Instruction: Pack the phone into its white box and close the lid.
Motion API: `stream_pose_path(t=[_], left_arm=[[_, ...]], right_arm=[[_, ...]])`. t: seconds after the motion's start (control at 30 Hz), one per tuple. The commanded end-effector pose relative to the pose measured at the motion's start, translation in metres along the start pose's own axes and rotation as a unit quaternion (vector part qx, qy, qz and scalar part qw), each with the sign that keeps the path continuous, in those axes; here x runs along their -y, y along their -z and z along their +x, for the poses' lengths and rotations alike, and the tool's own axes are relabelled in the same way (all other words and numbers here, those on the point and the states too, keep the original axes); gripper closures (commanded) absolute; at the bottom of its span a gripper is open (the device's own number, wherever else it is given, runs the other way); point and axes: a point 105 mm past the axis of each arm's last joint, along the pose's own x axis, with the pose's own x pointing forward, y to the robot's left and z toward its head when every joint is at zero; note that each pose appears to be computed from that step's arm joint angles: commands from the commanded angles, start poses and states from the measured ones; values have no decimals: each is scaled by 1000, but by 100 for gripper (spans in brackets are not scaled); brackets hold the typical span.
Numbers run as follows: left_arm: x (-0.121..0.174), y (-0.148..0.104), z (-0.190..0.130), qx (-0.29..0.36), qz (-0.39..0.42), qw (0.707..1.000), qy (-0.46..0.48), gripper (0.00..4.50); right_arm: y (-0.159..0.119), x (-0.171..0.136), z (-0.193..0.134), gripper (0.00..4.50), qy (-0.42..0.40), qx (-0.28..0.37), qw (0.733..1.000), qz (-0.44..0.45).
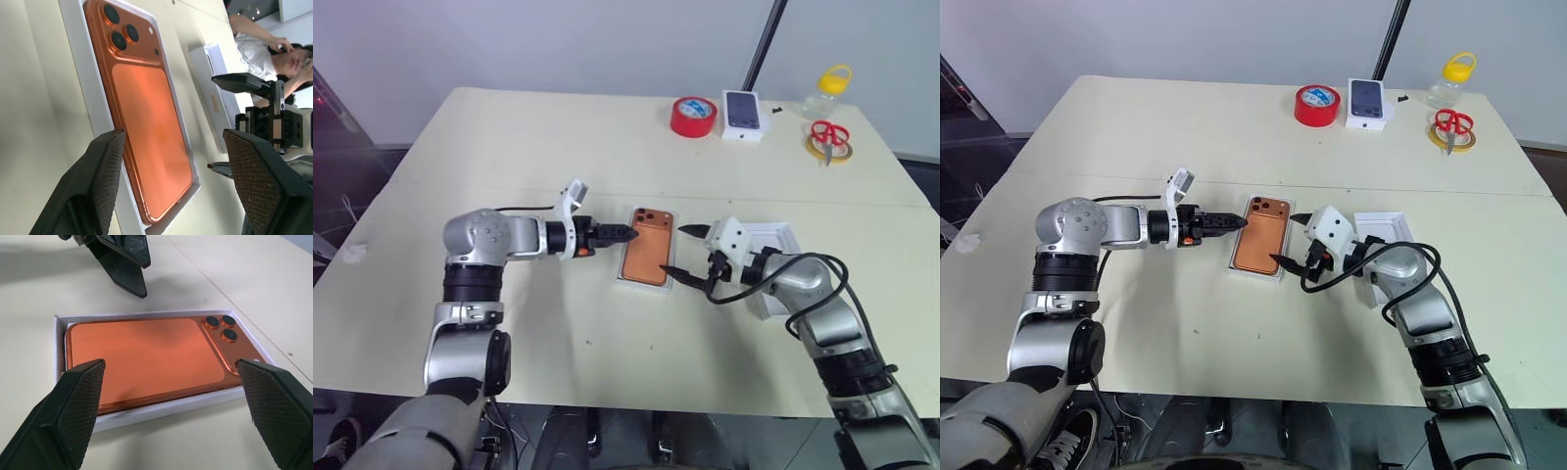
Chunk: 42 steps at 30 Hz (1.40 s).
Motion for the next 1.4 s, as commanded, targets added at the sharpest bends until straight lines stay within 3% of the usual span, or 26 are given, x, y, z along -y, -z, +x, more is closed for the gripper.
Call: stream_pose_path(t=[0.03, 0.17, 0.27, 0.47, 0.6, 0.73, 0.9, 1.13, 1.4], left_arm=[[-2, -10, -9, 37, 39, 998, -17, 234], [-21, -4, -13, 28, 115, 990, -81, 444], [-33, 0, -7, 21, 128, 987, -96, 450], [-39, 27, 24, -35, 129, 988, -76, 450], [-13, 40, 47, -74, 154, 985, -14, 450], [19, 47, 72, -90, 170, 980, 48, 450], [39, 58, 93, -96, 179, 976, 76, 450], [30, 74, 95, -106, 172, 977, 71, 450], [16, 64, 81, -85, 174, 980, 52, 450]], right_arm=[[-8, 16, -2, 87, 29, 5, 999, -20], [5, 24, -4, 299, 49, -30, 997, -53], [15, 25, -2, 446, 54, -53, 995, -68], [41, 17, 3, 446, 37, -108, 990, -88], [34, 14, -2, 446, 31, -87, 994, -62], [42, 15, -23, 446, 25, -117, 990, -69], [48, 10, -49, 446, 18, -144, 988, -59], [53, 1, -61, 446, 10, -161, 986, -41], [54, 13, -65, 446, 41, -164, 984, -53]])
